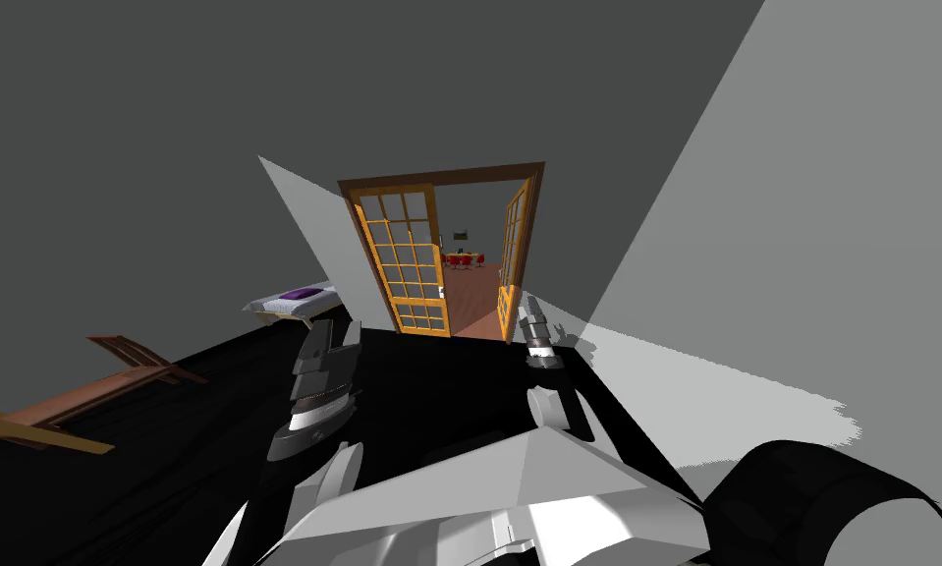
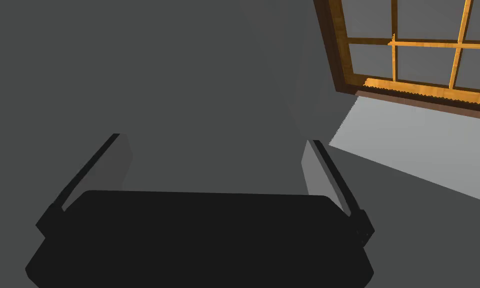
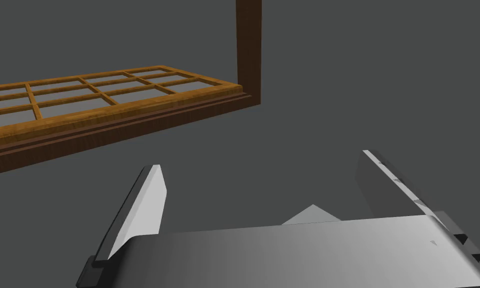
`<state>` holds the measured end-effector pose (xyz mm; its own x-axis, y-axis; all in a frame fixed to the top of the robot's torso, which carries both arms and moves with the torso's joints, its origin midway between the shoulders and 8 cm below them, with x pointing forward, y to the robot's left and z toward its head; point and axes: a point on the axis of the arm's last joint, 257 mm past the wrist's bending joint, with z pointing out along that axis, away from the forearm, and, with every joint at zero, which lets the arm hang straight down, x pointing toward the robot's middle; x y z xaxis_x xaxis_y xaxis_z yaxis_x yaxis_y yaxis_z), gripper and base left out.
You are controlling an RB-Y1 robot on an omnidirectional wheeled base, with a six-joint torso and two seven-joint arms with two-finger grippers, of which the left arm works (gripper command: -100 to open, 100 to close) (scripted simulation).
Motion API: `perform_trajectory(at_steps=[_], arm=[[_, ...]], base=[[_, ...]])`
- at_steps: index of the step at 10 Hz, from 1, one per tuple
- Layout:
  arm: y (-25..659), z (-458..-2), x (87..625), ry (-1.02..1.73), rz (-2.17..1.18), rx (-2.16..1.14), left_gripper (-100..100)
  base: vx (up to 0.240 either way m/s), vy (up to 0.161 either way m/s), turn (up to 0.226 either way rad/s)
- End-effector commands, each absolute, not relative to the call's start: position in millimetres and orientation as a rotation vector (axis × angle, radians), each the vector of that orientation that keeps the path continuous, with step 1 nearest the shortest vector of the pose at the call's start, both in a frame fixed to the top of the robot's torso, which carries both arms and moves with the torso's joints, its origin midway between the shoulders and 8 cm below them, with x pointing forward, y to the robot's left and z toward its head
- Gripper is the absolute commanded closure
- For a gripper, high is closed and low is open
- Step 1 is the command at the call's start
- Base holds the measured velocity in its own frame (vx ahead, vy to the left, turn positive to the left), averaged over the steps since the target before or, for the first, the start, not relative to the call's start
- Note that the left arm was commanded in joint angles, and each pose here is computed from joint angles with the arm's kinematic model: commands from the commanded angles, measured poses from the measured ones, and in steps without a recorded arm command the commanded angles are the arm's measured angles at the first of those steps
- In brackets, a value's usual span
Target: Push the door open
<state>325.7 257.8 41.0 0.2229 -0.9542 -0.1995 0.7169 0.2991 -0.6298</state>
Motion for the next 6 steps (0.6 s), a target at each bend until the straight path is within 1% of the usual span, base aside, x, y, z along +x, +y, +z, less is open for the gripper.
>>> perform_trajectory(at_steps=[1, 2, 3, 4, 5, 6], arm=[[257.1, 30.8, 332.3, 0.644, -1.193, -0.454, -100], [257.1, 30.8, 332.3, 0.644, -1.193, -0.454, -100], [257.1, 30.8, 332.3, 0.644, -1.193, -0.454, -100], [256.6, 21.5, 338.2, 0.663, -1.177, -0.454, -100], [256.3, 15.3, 342.0, 0.676, -1.166, -0.454, -100], [256.1, 11.3, 344.4, 0.684, -1.159, -0.454, -100]], base=[[0.056, -0.339, 0.163], [0.086, 0.025, -0.17], [0.047, 0.13, -0.07], [0.064, 0.125, -0.025], [0.11, 0.076, -0.033], [0.102, 0.029, -0.019]])
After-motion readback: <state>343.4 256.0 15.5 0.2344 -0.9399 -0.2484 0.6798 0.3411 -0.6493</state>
